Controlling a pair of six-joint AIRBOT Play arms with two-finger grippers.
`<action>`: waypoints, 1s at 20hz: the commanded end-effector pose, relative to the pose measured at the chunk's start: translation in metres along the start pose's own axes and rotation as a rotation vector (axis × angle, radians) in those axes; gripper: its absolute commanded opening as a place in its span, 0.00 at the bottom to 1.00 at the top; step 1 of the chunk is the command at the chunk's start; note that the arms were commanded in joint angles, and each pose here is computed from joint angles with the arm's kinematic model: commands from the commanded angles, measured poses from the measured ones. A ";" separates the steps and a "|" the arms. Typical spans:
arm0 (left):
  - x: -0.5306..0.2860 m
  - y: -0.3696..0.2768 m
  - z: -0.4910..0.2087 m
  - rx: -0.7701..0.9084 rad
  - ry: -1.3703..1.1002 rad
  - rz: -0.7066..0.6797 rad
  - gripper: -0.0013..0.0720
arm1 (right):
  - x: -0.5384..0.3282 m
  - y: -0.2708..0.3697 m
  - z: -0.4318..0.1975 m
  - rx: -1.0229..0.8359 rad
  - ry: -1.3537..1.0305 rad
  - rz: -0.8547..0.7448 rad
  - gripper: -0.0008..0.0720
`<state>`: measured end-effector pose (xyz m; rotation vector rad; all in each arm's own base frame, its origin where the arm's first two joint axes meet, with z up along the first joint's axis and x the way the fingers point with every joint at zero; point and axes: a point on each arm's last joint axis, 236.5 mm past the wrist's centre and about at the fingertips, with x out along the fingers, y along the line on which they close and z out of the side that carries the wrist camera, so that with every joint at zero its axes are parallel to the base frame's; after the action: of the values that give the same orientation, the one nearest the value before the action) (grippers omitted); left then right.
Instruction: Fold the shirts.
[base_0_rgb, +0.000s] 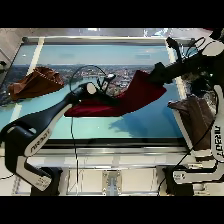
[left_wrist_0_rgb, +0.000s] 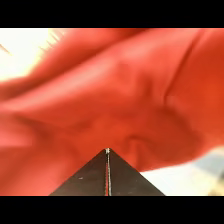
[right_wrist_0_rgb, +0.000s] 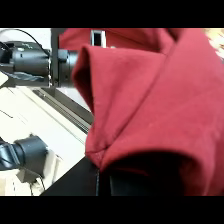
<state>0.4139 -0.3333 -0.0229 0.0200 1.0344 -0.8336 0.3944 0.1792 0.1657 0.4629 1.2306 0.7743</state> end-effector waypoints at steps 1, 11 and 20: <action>-0.094 0.057 0.046 0.033 -0.161 0.165 0.04 | 0.041 0.049 0.024 -0.059 -0.088 0.036 0.02; -0.337 0.179 0.012 -0.192 -0.358 0.501 0.04 | 0.241 0.200 0.050 -0.216 -0.459 0.198 0.97; -0.338 0.185 -0.001 -0.223 -0.328 0.497 0.04 | 0.114 -0.058 0.030 -0.161 0.048 -0.404 0.94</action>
<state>0.4486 -0.0028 0.1711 -0.0425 0.7456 -0.2567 0.4675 0.3367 0.1100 0.2156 0.9540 0.7230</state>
